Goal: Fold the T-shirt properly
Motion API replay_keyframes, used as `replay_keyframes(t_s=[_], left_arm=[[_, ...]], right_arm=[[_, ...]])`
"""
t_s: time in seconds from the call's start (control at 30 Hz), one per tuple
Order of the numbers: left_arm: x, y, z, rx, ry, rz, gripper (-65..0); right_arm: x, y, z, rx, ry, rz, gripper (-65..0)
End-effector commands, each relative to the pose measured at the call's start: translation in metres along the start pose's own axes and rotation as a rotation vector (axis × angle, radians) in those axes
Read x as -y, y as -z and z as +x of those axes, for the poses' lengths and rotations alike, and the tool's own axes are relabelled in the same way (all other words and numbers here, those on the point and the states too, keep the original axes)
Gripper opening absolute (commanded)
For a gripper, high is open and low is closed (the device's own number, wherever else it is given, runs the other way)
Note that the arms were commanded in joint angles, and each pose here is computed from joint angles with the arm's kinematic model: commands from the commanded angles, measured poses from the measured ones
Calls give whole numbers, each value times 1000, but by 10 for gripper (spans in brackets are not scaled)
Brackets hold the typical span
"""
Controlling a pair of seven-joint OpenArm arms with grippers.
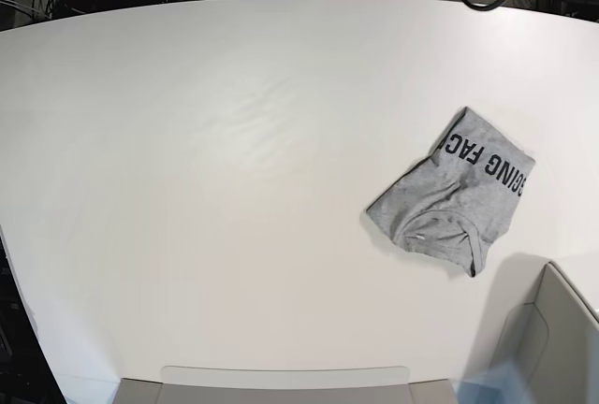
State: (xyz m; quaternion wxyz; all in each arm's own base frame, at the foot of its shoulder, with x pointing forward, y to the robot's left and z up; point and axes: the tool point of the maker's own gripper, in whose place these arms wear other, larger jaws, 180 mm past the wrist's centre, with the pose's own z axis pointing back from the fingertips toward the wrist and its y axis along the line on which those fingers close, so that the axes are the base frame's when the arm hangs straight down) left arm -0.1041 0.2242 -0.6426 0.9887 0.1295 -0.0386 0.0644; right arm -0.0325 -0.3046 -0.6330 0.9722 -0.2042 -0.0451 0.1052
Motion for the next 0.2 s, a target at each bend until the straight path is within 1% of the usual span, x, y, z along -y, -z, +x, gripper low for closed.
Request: replay_keyframes(t_s=[0.0,0.07,0.17], left_arm=[[-15,0,-2,2,2,34,-591],[-13,1,3,3,0,33,-587],[-12,3,10,14,-4,32,-587]], right_arm=[[0,-1,-8,-15,-2,-7,-650],[-13,-3,-5,-11,3,12,-650],[-17,-2,5,3,9,18,-650]])
